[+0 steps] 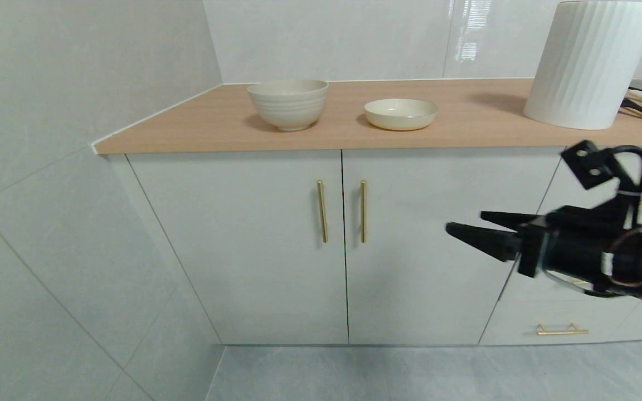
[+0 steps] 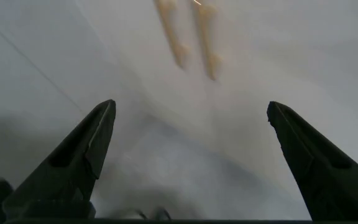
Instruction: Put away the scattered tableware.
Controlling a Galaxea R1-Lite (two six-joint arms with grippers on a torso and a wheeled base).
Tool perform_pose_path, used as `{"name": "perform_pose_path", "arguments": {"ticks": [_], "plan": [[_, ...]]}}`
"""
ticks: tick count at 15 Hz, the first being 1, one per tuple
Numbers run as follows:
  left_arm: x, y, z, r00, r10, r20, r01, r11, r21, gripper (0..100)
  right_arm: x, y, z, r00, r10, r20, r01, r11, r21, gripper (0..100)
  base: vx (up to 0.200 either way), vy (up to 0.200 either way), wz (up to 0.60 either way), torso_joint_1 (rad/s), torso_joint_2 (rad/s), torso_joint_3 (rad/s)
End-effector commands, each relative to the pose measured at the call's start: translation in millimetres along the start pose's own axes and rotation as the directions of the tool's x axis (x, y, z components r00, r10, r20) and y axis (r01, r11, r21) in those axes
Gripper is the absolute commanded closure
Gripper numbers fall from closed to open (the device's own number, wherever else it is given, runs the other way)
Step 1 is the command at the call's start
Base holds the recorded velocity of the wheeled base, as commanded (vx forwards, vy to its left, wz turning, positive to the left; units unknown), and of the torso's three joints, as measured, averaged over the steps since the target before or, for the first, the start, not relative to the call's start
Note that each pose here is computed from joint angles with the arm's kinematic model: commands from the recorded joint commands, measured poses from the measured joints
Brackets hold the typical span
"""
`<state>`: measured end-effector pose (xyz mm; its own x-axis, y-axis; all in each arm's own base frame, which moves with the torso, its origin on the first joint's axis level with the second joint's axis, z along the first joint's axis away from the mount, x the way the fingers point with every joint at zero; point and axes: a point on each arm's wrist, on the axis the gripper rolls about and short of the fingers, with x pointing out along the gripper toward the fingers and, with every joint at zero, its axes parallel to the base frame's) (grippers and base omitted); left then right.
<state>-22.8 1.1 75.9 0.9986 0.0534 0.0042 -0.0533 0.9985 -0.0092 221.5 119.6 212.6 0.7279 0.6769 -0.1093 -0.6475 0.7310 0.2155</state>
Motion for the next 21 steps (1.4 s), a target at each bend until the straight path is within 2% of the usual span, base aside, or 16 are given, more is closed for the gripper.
{"name": "perform_pose_path", "arguments": {"ticks": [1,5,11,13,17,21], "plan": [[0.0,0.0,0.0,1.0,0.002,0.0,-0.002,1.0,0.0,0,82.6,7.5,-25.1,0.994,0.095,-0.059,-0.09,0.993,0.073,0,0.0,0.0,0.0,0.0,0.0,0.0],[0.0,0.0,0.0,1.0,0.0,0.0,0.0,1.0,0.0,0,141.0,-6.3,-45.6,0.99,0.095,-0.1,-0.086,0.992,0.087,0,0.0,0.0,0.0,0.0,0.0,0.0],[0.0,0.0,0.0,1.0,0.002,0.0,-0.002,1.0,0.0,0,195.8,-19.2,-50.5,0.996,0.06,-0.071,-0.054,0.995,0.08,0,0.0,0.0,0.0,0.0,0.0,0.0],[0.0,0.0,0.0,1.0,0.002,0.0,-0.002,1.0,0.0,0,203.0,-22.3,-54.9,0.998,0.018,-0.061,-0.013,0.997,0.077,0,0.0,0.0,0.0,0.0,0.0,0.0],[0.0,0.0,0.0,1.0,0.0,0.0,0.0,1.0,0.0,0,206.8,-22.7,-46.2,0.999,0.018,-0.027,-0.016,0.997,0.074,0,0.0,0.0,0.0,0.0,0.0,0.0],[0.0,0.0,0.0,1.0,0.002,0.0,-0.002,1.0,0.0,0,213.8,-24.4,-48.1,1.0,0.021,-0.02,-0.019,0.996,0.093,0,0.0,0.0,0.0,0.0,0.0,0.0]]}}
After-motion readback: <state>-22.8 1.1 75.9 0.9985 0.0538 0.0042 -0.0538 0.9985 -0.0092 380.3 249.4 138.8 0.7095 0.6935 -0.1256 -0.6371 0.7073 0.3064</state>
